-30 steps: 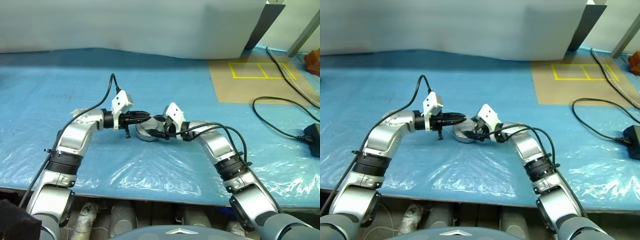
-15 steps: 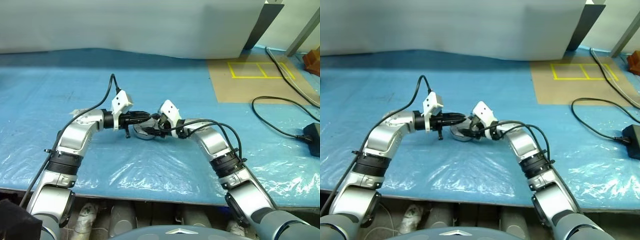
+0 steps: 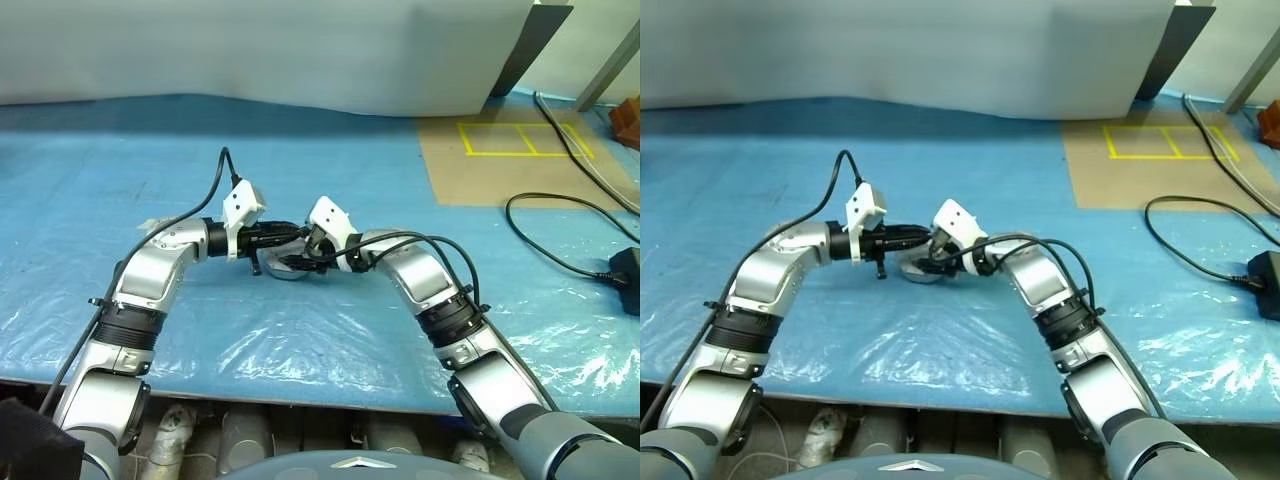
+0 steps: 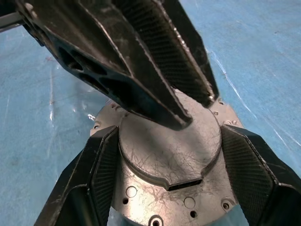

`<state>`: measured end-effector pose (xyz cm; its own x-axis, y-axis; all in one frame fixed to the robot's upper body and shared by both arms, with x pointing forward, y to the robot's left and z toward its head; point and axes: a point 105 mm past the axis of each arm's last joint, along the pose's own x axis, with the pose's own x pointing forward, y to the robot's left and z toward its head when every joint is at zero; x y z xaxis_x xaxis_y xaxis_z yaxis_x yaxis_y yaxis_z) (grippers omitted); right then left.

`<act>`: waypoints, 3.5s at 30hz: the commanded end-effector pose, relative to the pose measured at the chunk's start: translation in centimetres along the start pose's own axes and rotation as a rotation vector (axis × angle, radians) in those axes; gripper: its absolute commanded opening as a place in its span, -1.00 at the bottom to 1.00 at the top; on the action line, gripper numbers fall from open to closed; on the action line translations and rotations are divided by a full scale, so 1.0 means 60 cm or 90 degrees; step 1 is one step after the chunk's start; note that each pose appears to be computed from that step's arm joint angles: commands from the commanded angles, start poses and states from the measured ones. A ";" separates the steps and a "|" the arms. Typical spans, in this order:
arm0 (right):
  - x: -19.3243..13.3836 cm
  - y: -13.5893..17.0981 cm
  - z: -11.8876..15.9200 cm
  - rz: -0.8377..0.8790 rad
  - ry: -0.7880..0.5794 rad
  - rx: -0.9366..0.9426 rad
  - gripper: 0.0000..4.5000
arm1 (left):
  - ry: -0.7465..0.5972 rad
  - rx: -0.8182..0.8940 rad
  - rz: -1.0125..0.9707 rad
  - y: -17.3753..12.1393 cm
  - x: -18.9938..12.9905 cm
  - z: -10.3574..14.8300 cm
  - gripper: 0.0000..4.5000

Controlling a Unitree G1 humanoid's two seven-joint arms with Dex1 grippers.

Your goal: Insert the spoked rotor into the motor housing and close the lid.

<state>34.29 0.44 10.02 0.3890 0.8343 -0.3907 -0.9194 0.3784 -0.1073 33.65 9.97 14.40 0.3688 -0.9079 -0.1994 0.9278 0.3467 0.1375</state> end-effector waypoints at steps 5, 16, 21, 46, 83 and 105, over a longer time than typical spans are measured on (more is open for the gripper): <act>0.015 0.014 -0.042 0.008 0.068 -0.007 0.32 | -0.019 0.018 -0.003 0.001 -0.001 0.018 -0.77; -0.007 0.005 -0.096 -0.013 0.090 -0.002 0.32 | 0.113 0.037 0.036 0.020 -0.016 -0.059 -0.77; -0.010 0.003 -0.089 -0.013 0.077 0.006 0.32 | 0.119 0.031 0.071 0.039 -0.016 -0.067 -0.77; -0.018 0.001 -0.086 -0.011 0.068 0.016 0.32 | 0.097 -0.036 0.041 0.038 -0.057 -0.077 -0.99; -0.088 -0.037 0.044 -0.019 -0.197 0.059 0.90 | 0.174 -0.005 0.006 0.020 -0.040 -0.126 -1.00; -0.083 -0.007 -0.082 0.067 -0.159 0.698 0.90 | 0.177 0.005 0.006 0.026 -0.037 -0.125 -1.00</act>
<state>31.64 -5.62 7.12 0.3864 0.9092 -0.1554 -0.4417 0.3303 0.8342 35.13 13.96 9.58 0.3990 -0.8292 -0.3914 0.9169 0.3558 0.1810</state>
